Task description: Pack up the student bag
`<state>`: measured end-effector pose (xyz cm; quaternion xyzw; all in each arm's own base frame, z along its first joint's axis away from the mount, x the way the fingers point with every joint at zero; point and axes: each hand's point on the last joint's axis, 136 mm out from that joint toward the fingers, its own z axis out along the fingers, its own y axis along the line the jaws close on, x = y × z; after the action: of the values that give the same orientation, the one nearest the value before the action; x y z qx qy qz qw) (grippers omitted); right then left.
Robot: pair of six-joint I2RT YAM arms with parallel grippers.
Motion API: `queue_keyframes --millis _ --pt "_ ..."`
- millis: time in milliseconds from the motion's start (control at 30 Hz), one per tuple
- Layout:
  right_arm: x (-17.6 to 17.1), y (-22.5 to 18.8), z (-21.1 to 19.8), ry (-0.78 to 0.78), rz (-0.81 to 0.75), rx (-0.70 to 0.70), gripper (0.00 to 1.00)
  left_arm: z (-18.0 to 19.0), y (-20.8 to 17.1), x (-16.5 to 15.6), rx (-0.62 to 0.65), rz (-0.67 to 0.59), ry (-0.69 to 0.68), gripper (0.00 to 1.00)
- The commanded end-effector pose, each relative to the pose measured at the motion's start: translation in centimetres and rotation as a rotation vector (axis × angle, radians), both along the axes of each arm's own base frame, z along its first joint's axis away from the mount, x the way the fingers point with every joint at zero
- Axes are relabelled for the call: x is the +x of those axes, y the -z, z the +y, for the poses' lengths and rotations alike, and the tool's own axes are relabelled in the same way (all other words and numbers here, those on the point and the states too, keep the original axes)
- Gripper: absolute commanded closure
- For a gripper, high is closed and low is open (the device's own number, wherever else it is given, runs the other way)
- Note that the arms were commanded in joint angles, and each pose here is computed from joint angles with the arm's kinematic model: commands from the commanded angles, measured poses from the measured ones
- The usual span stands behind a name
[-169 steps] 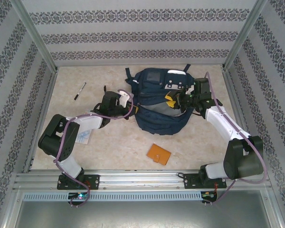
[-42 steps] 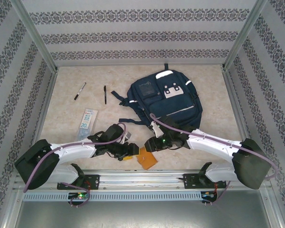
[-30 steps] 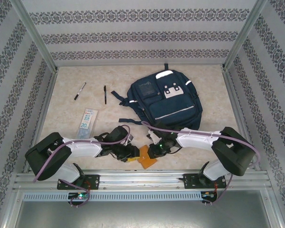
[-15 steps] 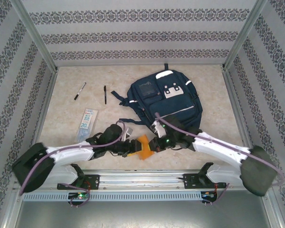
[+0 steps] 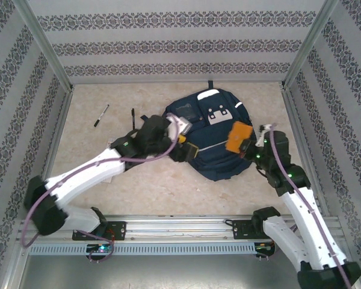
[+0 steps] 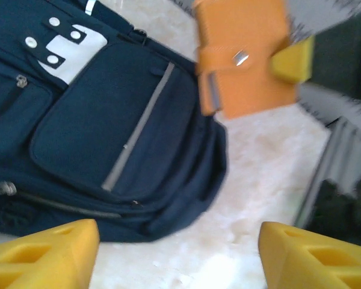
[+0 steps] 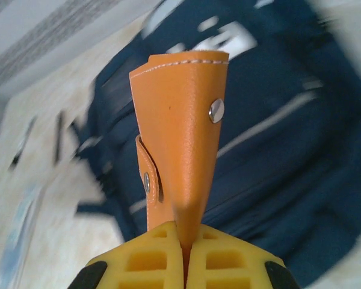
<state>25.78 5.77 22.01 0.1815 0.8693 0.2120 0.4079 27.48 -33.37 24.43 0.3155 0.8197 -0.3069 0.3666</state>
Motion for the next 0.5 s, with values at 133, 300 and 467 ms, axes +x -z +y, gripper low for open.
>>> queue_keyframes --millis 133,300,467 --pt "-0.4 -0.2 -7.8 0.373 0.069 -0.005 1.0 -6.4 7.4 4.1 0.239 -0.084 0.264 0.27" --pt "-0.4 -0.5 -7.8 0.353 0.054 -0.027 1.0 -9.4 12.3 5.0 0.372 -0.088 0.336 0.23" --pt "-0.3 0.4 -6.8 0.311 0.053 0.004 1.0 -9.0 14.8 7.5 0.469 -0.088 0.23 0.29"
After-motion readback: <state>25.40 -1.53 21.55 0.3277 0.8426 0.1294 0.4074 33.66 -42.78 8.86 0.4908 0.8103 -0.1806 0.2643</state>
